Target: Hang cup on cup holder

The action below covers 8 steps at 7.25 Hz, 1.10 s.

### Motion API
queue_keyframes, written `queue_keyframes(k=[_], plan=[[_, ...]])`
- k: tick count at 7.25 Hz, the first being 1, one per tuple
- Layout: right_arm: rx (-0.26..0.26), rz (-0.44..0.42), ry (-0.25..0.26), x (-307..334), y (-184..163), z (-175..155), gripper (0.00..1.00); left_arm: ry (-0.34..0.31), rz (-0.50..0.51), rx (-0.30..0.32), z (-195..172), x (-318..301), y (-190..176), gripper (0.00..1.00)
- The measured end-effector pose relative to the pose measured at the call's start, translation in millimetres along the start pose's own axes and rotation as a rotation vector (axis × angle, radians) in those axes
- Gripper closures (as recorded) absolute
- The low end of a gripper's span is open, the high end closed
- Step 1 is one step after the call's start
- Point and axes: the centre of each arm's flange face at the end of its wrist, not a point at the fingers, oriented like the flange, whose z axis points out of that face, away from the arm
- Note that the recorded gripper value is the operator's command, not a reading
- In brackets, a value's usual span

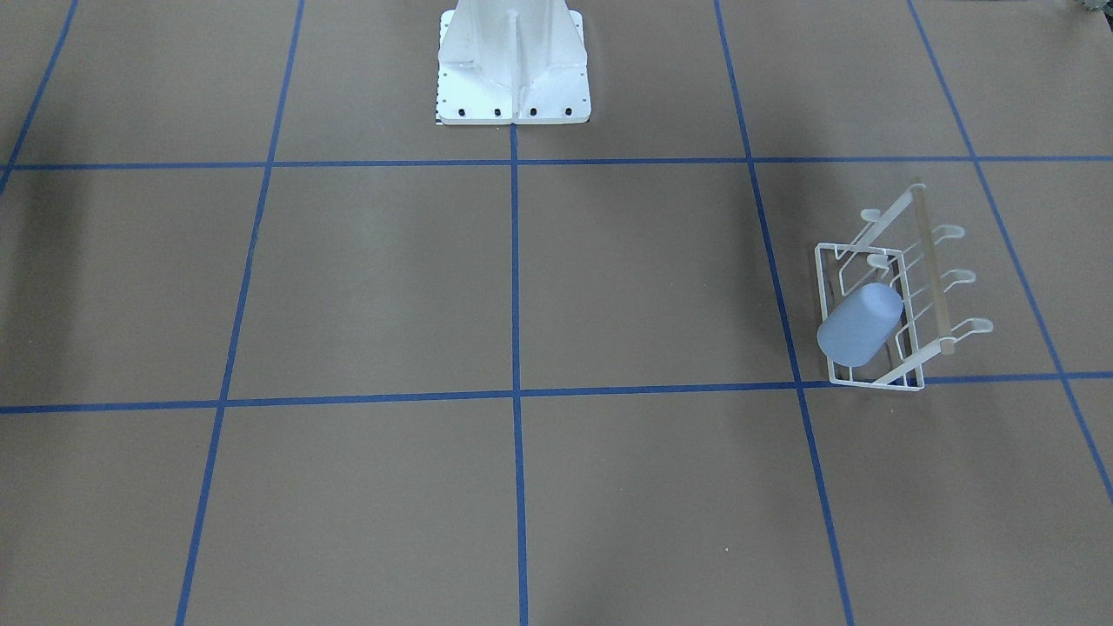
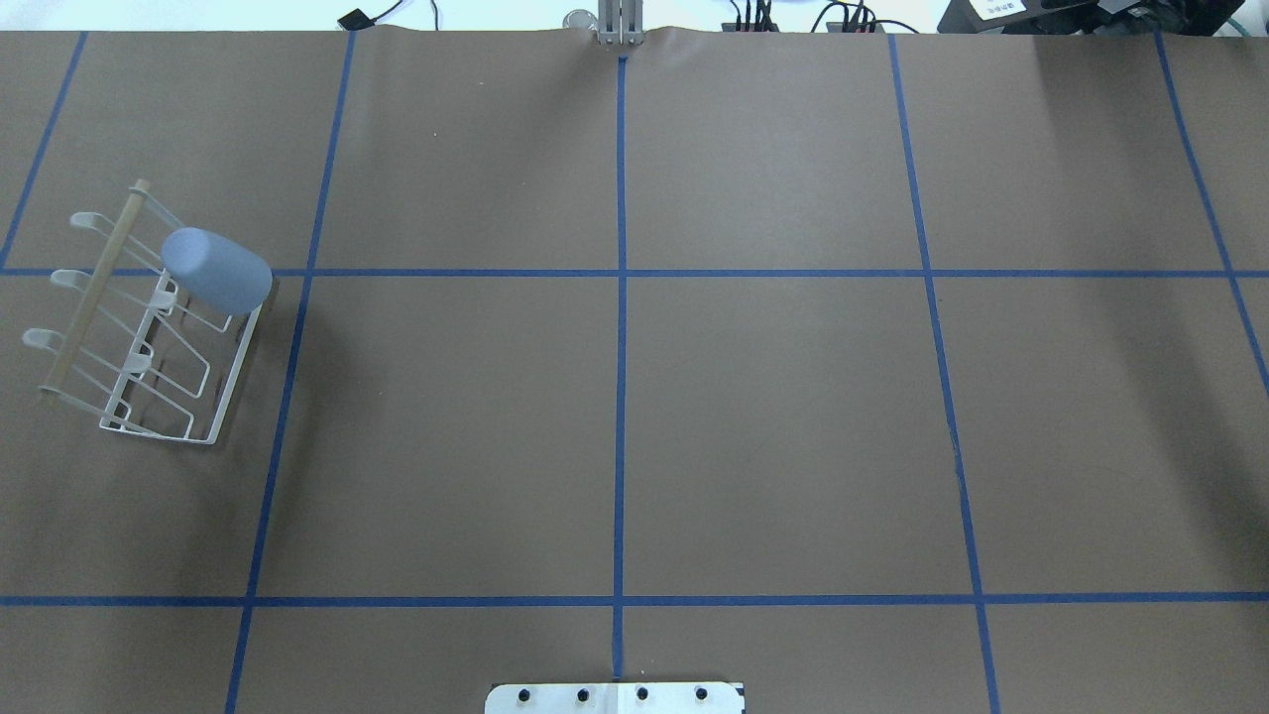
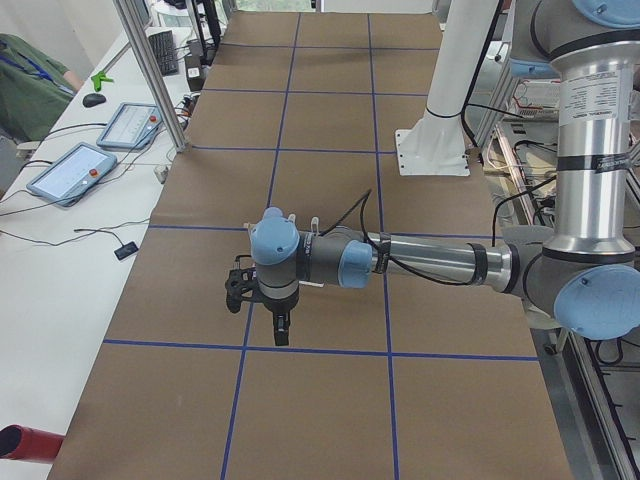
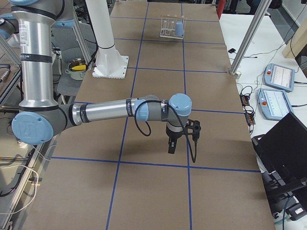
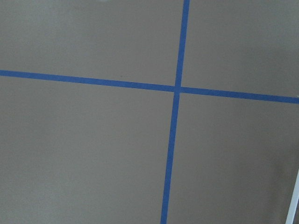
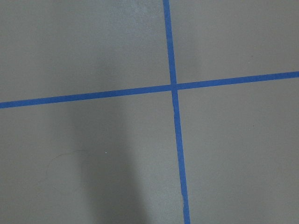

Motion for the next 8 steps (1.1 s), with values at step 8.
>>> queue_keyframes(k=[8], plan=[[0.001, 0.002, 0.0, 1.1, 0.7, -0.7, 0.0, -0.002, 0.003, 0.003, 0.1, -2.2, 2.3, 0.02]])
